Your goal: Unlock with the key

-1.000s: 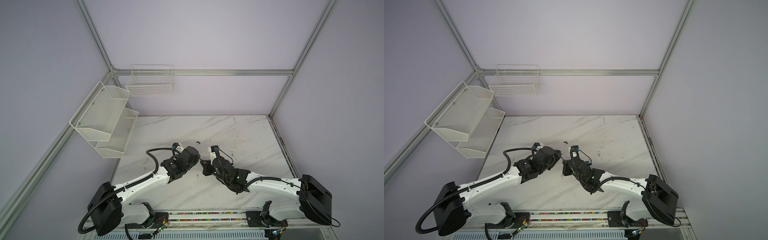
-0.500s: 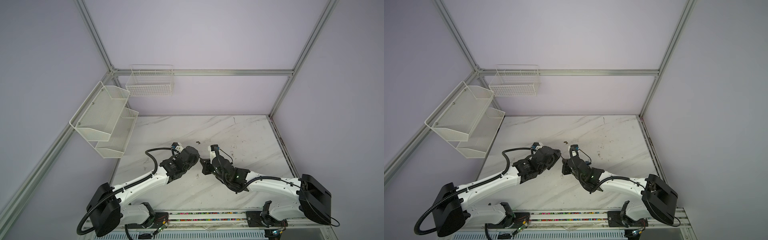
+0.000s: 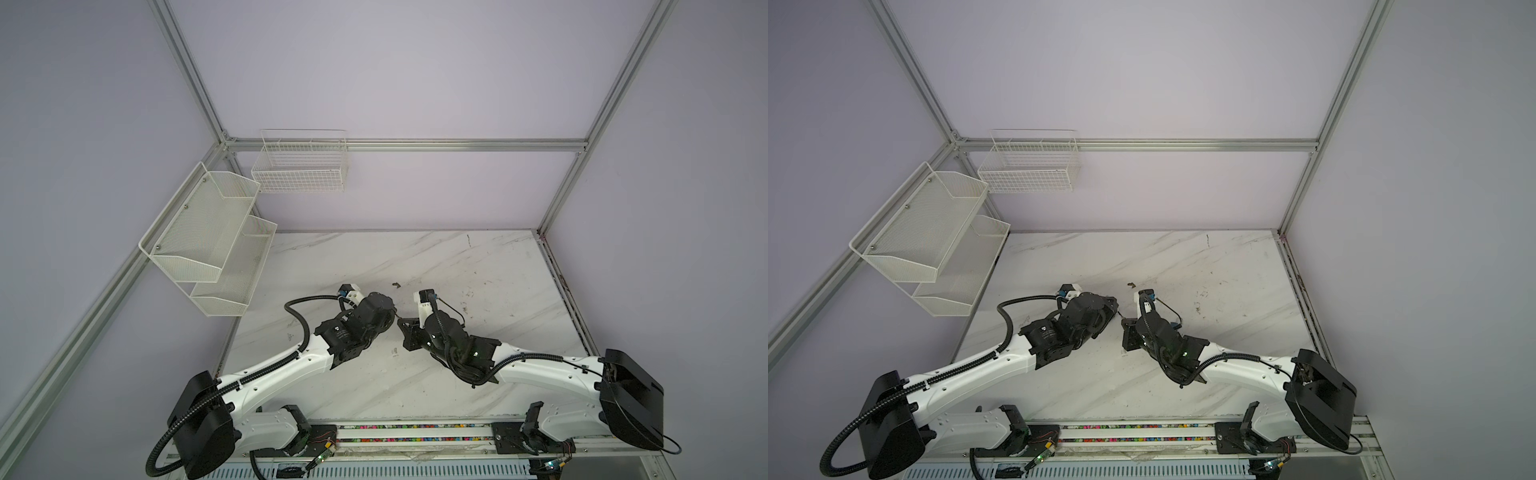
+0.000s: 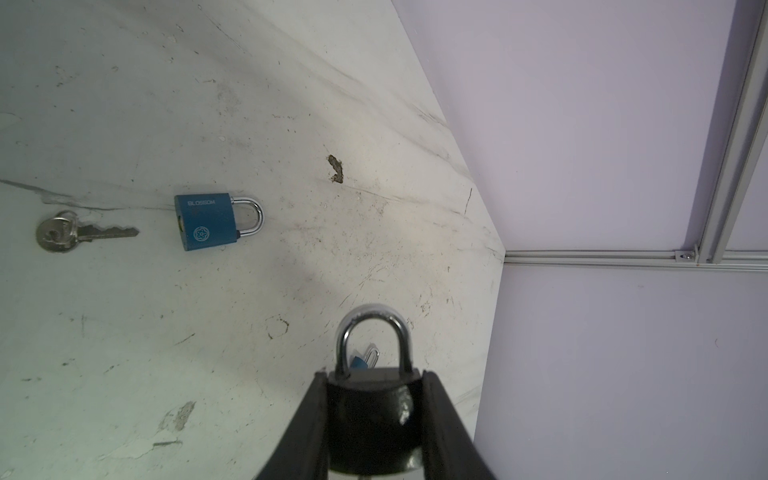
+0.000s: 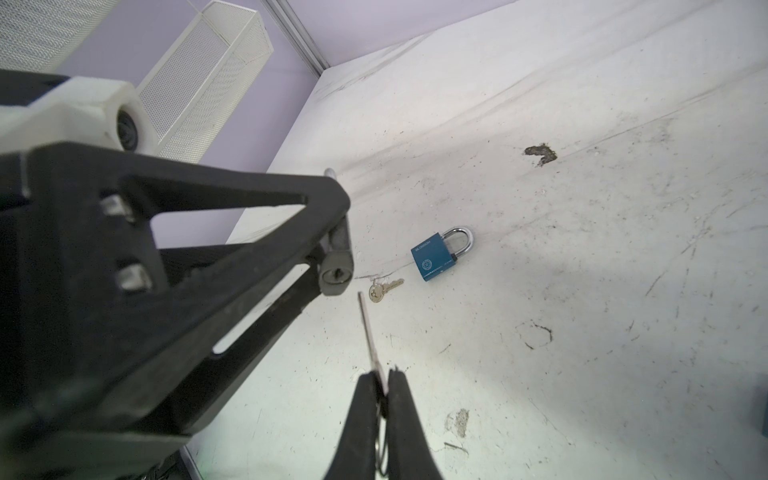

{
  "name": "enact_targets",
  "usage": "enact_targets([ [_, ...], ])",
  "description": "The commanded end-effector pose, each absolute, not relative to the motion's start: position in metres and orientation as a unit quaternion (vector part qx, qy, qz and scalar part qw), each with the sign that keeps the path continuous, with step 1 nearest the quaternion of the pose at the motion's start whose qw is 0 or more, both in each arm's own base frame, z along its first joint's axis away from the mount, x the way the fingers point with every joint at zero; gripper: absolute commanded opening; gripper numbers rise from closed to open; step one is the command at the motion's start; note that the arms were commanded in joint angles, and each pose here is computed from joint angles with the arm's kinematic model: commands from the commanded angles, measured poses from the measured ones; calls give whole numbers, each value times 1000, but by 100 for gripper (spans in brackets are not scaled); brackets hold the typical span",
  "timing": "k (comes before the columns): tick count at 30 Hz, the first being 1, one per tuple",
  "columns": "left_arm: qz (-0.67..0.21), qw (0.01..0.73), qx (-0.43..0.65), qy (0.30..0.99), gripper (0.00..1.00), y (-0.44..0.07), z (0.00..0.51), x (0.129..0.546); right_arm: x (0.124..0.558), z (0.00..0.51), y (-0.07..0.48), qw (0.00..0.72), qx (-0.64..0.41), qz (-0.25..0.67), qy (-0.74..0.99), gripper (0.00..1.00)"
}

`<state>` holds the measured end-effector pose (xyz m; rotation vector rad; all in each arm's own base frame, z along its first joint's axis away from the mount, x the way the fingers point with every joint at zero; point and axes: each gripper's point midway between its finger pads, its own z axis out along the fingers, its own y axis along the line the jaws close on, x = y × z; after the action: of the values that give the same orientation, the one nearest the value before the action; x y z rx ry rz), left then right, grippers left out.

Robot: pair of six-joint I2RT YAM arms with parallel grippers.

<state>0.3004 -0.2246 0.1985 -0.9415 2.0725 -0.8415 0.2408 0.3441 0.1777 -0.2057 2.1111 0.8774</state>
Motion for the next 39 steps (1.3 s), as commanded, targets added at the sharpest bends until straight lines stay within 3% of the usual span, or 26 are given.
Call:
enact_targets([
  [1, -320, 361, -374, 792, 0, -216, 198, 302, 243, 203, 349, 433, -79, 368, 819, 0],
  [39, -341, 362, -366, 786, 0, -223, 212, 304, 243, 186, 336, 430, -80, 333, 835, 0],
])
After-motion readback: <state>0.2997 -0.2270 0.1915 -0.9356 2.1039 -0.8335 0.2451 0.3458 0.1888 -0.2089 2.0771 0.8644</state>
